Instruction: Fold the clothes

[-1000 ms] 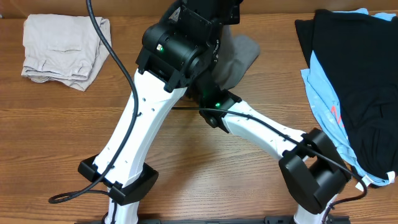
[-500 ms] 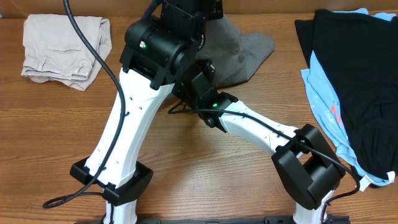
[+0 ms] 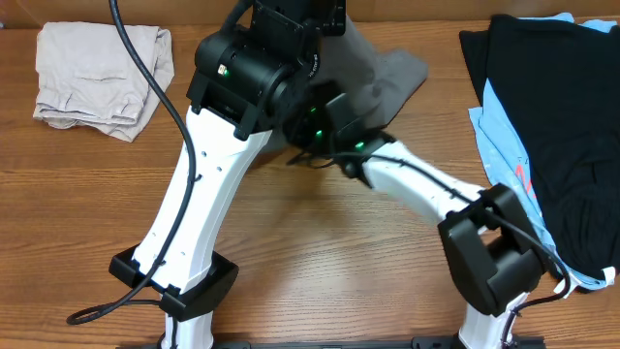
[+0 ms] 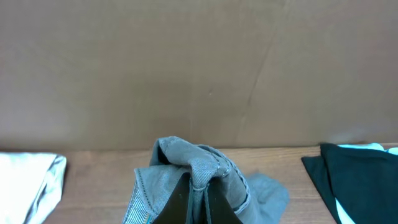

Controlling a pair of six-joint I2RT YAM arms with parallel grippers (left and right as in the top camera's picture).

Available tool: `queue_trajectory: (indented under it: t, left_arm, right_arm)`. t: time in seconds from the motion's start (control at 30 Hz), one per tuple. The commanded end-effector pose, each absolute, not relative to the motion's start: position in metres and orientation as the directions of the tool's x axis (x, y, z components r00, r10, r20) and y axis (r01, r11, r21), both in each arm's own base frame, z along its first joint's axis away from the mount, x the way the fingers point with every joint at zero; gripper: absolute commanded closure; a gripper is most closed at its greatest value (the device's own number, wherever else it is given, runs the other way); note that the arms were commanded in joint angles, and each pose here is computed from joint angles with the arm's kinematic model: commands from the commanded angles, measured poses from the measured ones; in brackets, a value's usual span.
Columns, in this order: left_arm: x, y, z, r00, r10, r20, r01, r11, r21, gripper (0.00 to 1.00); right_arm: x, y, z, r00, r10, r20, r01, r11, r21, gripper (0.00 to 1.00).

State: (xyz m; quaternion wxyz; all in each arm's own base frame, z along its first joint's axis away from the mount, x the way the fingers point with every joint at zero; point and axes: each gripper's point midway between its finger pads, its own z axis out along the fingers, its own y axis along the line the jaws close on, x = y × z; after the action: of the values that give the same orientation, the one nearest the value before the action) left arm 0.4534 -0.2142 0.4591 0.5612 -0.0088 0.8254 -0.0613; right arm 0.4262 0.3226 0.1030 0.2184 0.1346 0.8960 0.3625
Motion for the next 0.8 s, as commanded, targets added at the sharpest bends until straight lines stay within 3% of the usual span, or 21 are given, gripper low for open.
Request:
queue_trajectory:
  t: [0.0,0.17,0.33,0.6,0.67,0.77]
  left_arm:
    - [0.438,-0.21,0.499,-0.283,-0.095,-0.954,0.107,0.986,-0.13,0.96]
    - [0.425,-0.216,0.528,-0.224,-0.144,-0.964,0.184,0.965,-0.187,0.96]
    - [0.405,-0.214,0.569,-0.126,-0.224,-0.966,0.228,0.942,-0.248,0.96]
    - [0.414,-0.22,0.595,-0.037,-0.354,-0.935,0.249,0.903,-0.351,0.96]
    - [0.418,-0.223,0.594,-0.031,-0.357,-0.934,0.249,0.902,-0.353,0.96]
    - [0.423,-0.226,0.59,-0.036,-0.356,-0.934,0.247,0.902,-0.353,0.96]
  right_arm:
    - [0.426,0.315,0.131,-0.902,0.326,-0.283,-0.004,0.649,0.761,0.77]
    - [0.433,0.285,0.116,-0.896,0.351,-0.272,0.057,0.698,0.714,0.73]
    - [0.421,0.296,0.128,-0.929,0.28,-0.243,-0.002,0.651,0.759,0.75]
    - [0.403,0.309,0.219,-0.884,0.252,-0.394,-0.196,0.566,0.801,0.79]
    - [0.398,0.31,0.242,-0.857,0.266,-0.442,-0.234,0.564,0.792,0.77]
    - [0.386,0.322,0.268,-0.818,0.263,-0.512,-0.307,0.553,0.774,0.66]
